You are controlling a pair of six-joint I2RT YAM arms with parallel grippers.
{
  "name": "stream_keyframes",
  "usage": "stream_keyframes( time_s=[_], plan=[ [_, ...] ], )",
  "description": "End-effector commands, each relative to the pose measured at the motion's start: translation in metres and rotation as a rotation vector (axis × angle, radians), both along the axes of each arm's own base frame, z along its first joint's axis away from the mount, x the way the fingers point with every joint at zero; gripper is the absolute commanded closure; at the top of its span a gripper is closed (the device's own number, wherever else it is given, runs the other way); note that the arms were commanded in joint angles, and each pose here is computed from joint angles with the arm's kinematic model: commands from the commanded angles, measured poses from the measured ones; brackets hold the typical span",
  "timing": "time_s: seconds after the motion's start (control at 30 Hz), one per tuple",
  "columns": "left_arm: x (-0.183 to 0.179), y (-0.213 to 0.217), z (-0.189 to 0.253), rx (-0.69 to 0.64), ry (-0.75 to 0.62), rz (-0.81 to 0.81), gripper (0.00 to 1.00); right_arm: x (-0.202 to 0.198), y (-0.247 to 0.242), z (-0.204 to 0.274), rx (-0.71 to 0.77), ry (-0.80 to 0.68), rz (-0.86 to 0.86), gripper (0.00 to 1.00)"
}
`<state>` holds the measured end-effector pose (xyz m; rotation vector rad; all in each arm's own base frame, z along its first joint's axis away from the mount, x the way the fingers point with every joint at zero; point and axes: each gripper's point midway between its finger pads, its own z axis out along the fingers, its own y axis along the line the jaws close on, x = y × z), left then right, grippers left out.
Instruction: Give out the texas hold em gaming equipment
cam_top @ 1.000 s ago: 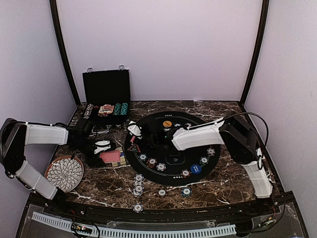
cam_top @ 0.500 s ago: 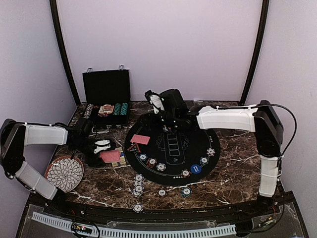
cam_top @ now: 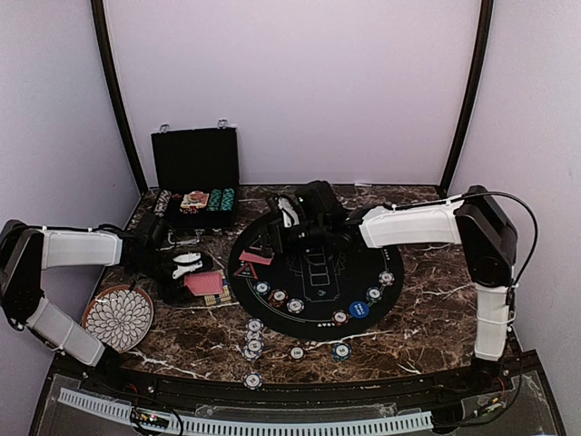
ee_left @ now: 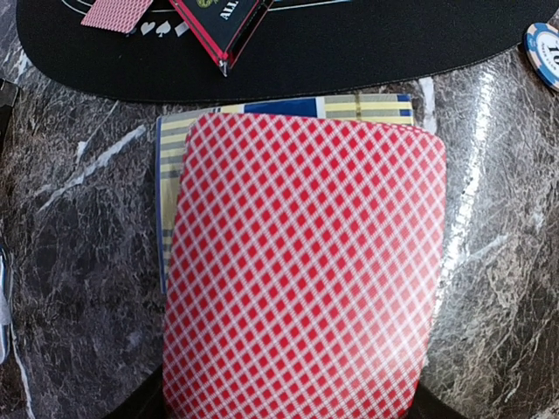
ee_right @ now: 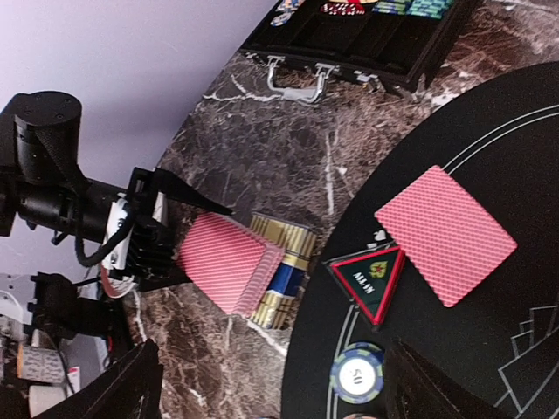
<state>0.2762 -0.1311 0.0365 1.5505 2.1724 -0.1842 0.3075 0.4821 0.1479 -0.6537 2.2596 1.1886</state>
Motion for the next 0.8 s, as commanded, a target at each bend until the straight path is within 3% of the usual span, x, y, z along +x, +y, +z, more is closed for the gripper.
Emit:
stream_keyframes(
  time_s=[0.0, 0.4, 0.77],
  plan=[
    [0.007, -0.008, 0.017, -0.063, -0.046, 0.004, 1.00, -0.012, 0.016, -0.006, 0.105, 0.166, 0.064, 0.12],
    [0.008, -0.020, 0.055, -0.138, -0.054, -0.003, 1.00, -0.026, 0.037, -0.017, 0.218, 0.393, 0.131, 0.06],
    [0.006, -0.031, 0.066, -0.154, -0.034, -0.018, 1.00, -0.032, 0.056, -0.016, 0.314, 0.498, 0.177, 0.05]
  ],
)
